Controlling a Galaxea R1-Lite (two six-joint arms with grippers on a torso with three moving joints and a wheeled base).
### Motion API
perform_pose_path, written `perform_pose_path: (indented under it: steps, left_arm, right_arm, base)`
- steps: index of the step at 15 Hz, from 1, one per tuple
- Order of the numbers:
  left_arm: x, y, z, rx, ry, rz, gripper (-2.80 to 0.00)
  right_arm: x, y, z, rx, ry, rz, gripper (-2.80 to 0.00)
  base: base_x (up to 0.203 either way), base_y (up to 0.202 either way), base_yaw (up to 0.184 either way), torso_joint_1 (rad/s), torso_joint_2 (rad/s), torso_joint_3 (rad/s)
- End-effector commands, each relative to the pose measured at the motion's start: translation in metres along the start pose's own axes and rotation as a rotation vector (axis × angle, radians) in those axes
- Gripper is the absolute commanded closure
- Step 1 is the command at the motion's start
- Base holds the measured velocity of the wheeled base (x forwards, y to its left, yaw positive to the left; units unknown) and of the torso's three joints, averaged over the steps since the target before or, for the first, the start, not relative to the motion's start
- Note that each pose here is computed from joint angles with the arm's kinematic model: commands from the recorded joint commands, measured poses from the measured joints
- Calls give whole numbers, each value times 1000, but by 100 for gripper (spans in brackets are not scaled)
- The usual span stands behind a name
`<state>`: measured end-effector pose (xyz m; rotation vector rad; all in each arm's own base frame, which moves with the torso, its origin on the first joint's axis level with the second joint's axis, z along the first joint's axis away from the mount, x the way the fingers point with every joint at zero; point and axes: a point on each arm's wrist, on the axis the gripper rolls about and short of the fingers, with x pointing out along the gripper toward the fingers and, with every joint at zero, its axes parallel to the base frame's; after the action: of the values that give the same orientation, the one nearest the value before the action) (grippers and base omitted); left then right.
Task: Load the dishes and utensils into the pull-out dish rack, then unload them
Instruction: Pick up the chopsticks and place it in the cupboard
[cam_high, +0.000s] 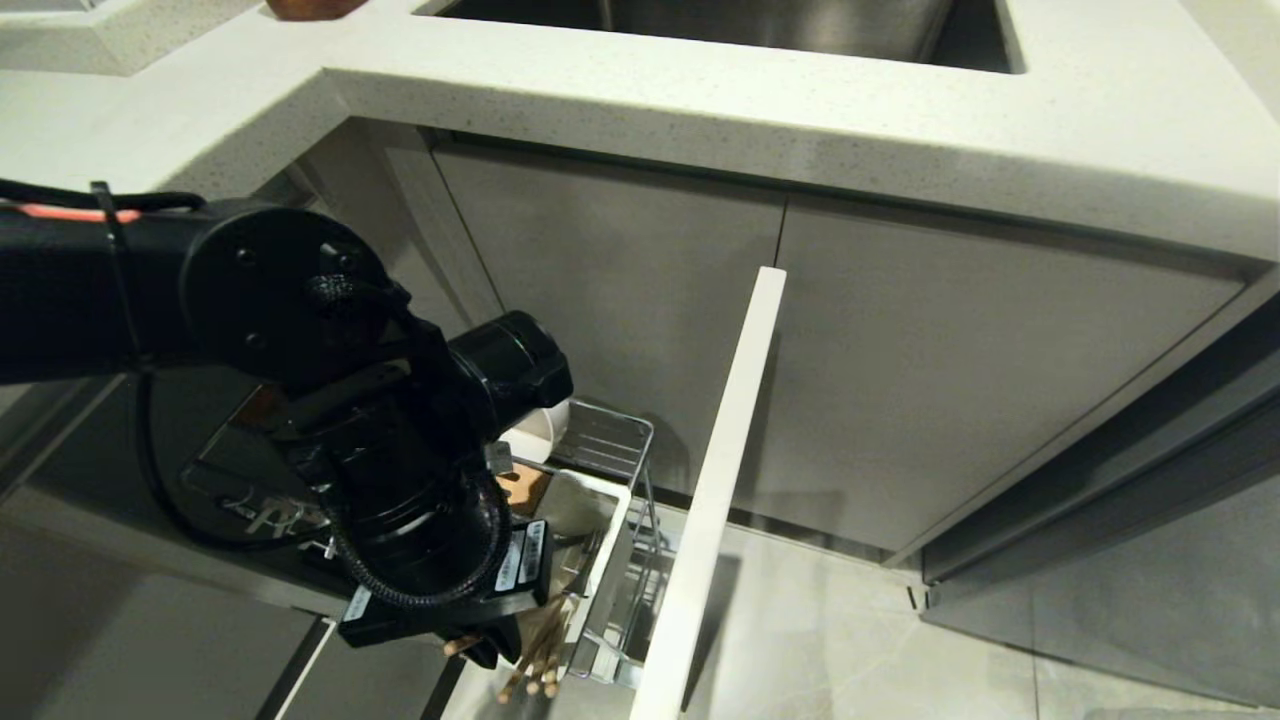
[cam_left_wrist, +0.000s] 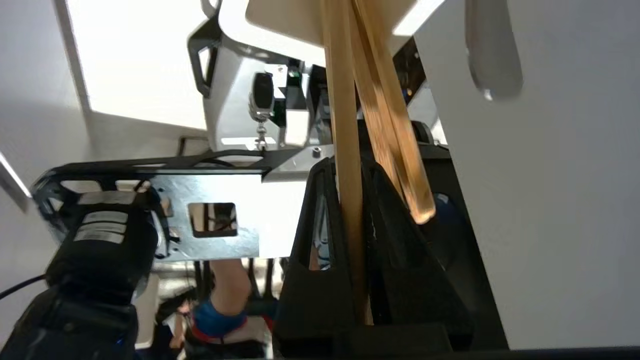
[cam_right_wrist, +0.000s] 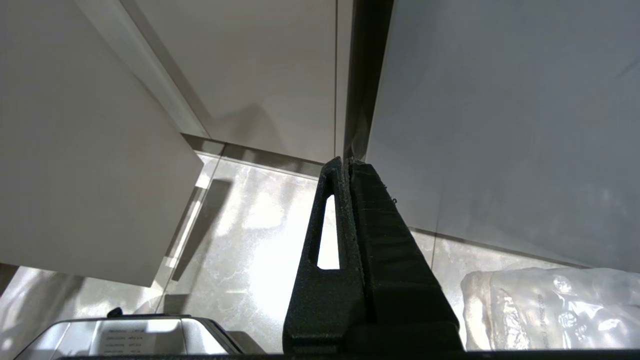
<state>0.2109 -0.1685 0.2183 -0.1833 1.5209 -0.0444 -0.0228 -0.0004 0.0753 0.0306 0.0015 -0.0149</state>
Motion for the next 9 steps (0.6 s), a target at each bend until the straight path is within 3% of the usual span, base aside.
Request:
perform_pose_path:
  steps: [1,9]
  left_arm:
    - [8,2,8,-23,28,18,0]
    - [26,2,27,-61,34,17,0]
  right_arm:
    - [0,0,-1,0,2,0,0]
    - [0,0,0,0,2,0,0]
  base:
    - [0,0,0,0,0,0]
    - [0,0,0,0,0,0]
